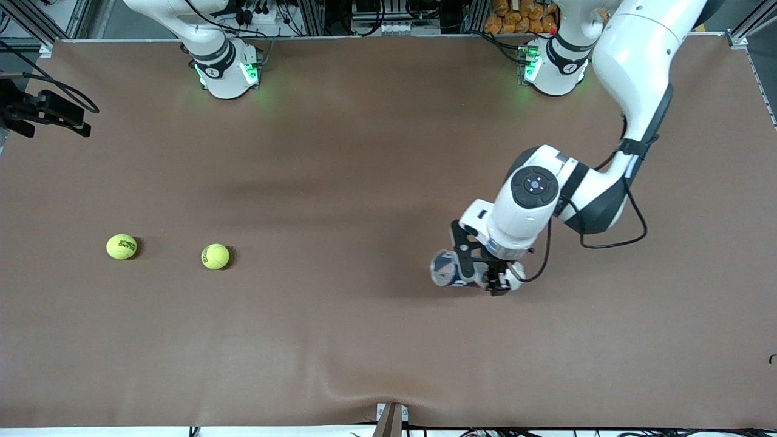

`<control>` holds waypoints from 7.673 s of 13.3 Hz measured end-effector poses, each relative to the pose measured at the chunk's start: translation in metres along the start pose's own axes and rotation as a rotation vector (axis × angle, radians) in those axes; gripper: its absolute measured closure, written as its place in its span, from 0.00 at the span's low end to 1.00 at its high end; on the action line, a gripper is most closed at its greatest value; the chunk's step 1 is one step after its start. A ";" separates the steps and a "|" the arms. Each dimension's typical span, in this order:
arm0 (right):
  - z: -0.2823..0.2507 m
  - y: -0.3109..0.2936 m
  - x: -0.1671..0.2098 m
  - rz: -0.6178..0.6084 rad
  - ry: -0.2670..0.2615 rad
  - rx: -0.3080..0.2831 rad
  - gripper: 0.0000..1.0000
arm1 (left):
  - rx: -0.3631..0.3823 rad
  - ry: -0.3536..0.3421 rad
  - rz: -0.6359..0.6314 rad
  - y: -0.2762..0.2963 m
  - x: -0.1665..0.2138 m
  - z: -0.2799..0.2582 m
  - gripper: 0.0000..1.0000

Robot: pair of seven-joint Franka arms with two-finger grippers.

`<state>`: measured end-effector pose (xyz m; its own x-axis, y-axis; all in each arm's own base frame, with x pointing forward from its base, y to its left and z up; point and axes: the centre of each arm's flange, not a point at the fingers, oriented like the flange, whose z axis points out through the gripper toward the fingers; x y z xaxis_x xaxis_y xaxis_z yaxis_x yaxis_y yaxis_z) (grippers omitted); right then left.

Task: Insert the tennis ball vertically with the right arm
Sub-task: 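Carry the upright tube with the left gripper toward the tennis balls, then reach the right gripper to a tennis ball and grasp it, then lift the ball with the right gripper and drop it into the tube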

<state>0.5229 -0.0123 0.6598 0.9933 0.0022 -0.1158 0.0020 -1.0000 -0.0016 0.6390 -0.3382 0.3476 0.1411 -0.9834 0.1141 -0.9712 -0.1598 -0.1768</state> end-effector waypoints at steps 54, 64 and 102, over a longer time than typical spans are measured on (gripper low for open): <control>0.373 -0.054 0.128 0.205 -0.065 -0.039 0.00 | 0.103 0.849 -0.434 0.182 0.135 0.171 0.31; 0.444 -0.056 0.141 0.219 0.029 -0.027 0.00 | 0.103 0.849 -0.434 0.182 0.135 0.171 0.31; 0.259 -0.406 0.104 0.885 -0.060 0.227 0.07 | 0.102 0.850 -0.431 0.184 0.136 0.171 0.30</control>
<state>0.5956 0.3941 0.3914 0.6140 -0.7583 -0.2191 -0.7860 -0.6127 -0.0822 0.5122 -0.5162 0.1631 0.2569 -0.4538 0.8533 -0.8413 -0.5395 -0.0336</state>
